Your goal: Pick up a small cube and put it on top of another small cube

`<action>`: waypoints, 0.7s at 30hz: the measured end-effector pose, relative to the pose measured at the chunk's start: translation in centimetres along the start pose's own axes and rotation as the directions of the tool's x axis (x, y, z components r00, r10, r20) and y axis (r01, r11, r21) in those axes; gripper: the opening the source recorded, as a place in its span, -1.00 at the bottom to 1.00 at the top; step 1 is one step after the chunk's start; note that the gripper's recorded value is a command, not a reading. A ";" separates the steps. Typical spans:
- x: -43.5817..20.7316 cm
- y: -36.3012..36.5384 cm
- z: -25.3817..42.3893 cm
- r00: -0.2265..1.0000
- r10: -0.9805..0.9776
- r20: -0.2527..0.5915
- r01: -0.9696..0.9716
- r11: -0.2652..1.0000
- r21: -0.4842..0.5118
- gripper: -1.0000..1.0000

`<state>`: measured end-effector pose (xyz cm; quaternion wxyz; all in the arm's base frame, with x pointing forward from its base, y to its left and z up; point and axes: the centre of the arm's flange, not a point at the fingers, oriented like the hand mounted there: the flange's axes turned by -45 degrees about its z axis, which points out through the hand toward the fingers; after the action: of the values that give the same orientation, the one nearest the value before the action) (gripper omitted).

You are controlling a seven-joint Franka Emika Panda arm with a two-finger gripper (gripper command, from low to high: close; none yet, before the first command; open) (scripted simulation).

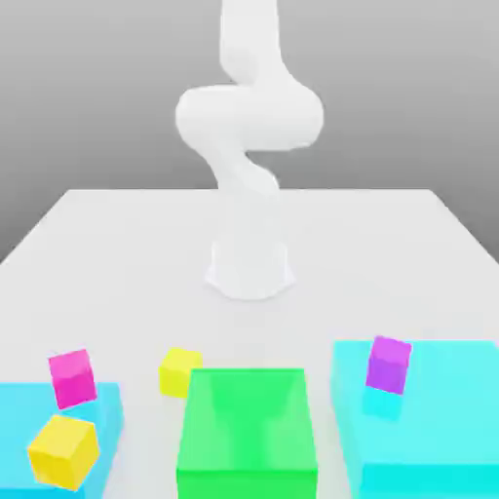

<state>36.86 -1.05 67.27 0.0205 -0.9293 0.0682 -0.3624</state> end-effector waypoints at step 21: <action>-19.4 10.5 26.4 0.438 0.890 0.129 -0.775 0.446 -0.447 0.00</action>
<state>39.39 -8.95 33.90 0.0588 -0.8060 0.5772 -0.1171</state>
